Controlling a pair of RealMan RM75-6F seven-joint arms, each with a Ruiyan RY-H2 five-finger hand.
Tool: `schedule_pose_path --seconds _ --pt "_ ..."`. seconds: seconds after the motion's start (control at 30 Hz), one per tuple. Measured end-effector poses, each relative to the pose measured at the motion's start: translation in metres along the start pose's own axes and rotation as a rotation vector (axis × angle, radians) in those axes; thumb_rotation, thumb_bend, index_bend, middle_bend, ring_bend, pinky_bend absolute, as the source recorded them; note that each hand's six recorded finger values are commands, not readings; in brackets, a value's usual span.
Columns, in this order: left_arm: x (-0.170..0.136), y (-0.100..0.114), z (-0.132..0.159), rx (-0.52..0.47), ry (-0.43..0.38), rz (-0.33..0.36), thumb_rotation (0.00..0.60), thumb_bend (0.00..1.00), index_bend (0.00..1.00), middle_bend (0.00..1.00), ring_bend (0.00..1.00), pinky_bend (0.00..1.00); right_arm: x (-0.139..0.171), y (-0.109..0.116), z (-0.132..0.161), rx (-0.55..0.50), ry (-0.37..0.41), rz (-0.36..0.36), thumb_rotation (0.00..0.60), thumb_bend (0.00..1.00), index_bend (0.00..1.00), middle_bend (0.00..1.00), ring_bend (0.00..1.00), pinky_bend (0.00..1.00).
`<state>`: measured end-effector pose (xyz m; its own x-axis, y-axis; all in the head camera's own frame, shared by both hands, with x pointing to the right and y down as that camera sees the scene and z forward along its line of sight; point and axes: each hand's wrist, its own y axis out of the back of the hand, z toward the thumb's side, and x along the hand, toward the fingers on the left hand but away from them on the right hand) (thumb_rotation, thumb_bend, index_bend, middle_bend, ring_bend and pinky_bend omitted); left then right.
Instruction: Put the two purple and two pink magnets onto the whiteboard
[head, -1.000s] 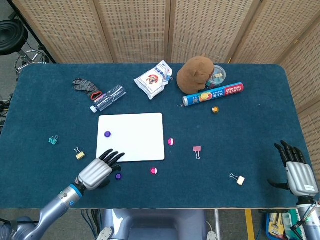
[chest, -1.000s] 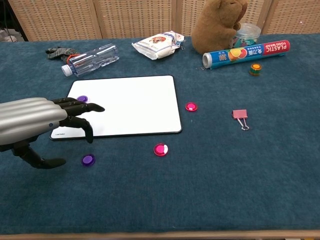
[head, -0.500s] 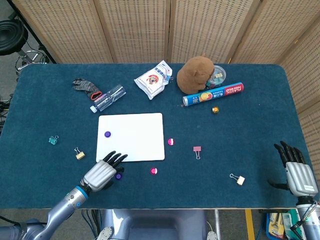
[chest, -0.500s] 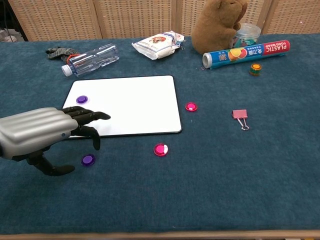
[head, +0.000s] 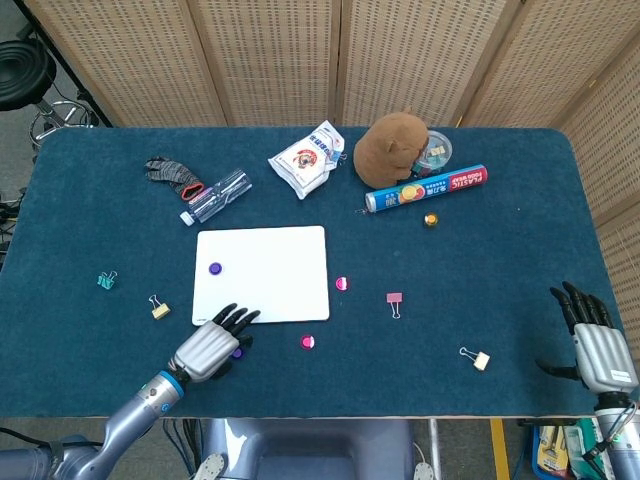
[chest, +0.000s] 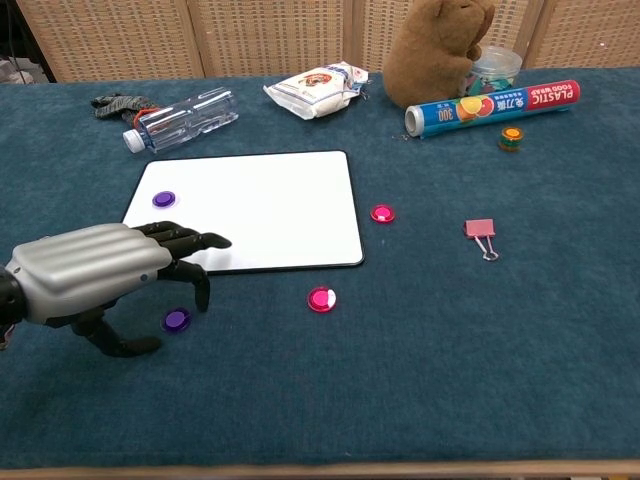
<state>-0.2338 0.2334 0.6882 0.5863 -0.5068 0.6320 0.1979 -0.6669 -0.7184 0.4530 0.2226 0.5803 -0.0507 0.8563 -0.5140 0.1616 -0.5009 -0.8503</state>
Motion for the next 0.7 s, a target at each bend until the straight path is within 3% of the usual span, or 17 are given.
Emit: schedule_pose_path --seconds 0.33,0.7 --pt "0.0036 -0.0014 -0.0009 0.005 0.014 0.001 0.600 0.31 0.58 0.00 0.00 0.00 0.0004 0.0011 -0.0008 -0.007 -0.002 -0.003 0.600 0.00 0.00 0.00 0.00 0.00" --pt "0.0038 0.0013 -0.0041 0.010 0.030 0.005 0.600 0.30 0.59 0.00 0.00 0.00 0.0003 0.0010 -0.0014 -0.007 -0.004 -0.002 0.600 0.00 0.00 0.00 0.00 0.00"
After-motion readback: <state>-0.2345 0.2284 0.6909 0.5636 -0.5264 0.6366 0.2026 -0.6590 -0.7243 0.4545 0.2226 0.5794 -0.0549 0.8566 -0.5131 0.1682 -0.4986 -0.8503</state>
